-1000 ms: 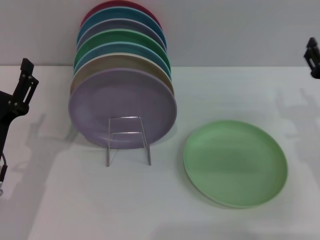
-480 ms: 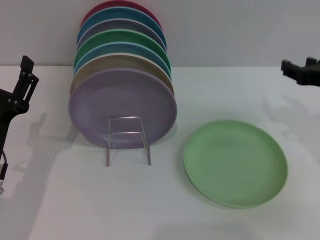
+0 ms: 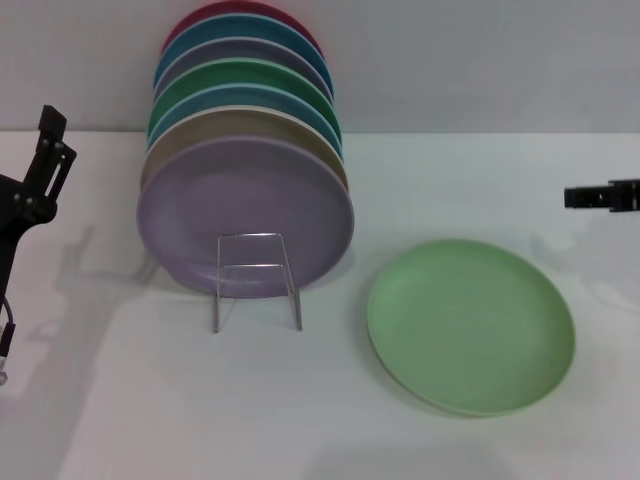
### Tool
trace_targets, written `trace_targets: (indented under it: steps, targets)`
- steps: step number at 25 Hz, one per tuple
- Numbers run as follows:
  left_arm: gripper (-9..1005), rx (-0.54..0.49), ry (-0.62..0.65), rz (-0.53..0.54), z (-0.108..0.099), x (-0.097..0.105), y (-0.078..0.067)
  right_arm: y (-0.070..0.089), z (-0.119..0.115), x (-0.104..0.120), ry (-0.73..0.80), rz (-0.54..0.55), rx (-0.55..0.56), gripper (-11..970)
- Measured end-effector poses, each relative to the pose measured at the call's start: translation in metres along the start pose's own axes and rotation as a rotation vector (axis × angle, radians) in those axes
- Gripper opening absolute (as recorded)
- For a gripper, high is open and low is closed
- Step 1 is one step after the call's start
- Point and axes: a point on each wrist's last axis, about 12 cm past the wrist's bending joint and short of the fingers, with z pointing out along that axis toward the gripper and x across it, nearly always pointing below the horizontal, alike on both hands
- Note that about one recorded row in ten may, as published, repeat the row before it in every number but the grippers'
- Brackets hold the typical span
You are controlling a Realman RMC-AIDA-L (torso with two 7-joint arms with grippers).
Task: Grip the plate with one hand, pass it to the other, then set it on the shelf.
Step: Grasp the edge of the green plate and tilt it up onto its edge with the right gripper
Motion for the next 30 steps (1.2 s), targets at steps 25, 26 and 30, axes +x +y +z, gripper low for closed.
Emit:
trace_targets:
  steps: [25, 26, 30]
  targets:
    - [863, -0.008, -0.013, -0.016, -0.001, -0.002, 0.0, -0.009, 0.037, 0.007, 0.299, 0.048, -0.015, 611]
    - [863, -0.007, -0.014, -0.016, 0.0, -0.002, 0.0, -0.008, 0.038, 0.007, 0.303, 0.047, -0.018, 611]
    - [863, -0.004, -0.015, -0.015, 0.001, -0.002, 0.0, -0.006, 0.043, 0.008, 0.32, 0.051, -0.028, 610]
